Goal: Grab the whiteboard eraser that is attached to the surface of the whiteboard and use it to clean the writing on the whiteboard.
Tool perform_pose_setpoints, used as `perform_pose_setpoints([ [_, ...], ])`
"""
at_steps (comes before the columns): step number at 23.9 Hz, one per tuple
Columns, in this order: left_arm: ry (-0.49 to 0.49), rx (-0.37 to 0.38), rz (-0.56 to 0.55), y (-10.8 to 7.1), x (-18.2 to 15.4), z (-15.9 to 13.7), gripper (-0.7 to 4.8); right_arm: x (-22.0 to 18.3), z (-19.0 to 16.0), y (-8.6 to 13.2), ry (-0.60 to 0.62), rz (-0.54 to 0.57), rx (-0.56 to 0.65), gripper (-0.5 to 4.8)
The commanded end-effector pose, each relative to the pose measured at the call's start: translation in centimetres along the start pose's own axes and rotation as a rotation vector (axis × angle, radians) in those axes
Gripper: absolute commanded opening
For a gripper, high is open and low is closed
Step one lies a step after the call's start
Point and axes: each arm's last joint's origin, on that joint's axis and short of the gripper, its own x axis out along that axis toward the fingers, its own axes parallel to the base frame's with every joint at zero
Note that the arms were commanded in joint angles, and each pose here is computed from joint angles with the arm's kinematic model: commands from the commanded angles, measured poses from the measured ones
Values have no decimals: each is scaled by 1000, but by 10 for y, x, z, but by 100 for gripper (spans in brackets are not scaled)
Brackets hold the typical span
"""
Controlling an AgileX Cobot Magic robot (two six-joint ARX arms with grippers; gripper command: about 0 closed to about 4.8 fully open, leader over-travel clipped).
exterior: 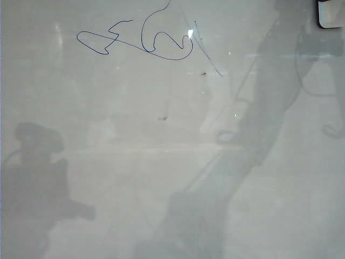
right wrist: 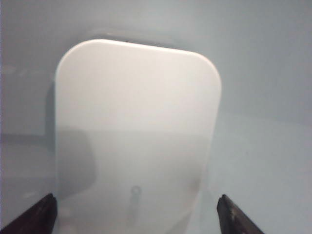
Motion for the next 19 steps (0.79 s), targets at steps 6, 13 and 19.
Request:
perform_pose_setpoints([
  [6, -8, 9, -1, 0, 0, 1, -2, 10, -2, 2, -48, 9, 5, 434],
  [13, -8, 9, -1, 0, 0, 1, -2, 13, -2, 2, -67, 4, 8, 261],
  [19, -8, 9, -1, 0, 0, 1, -2, 11, -1, 1, -65, 6, 6, 138],
])
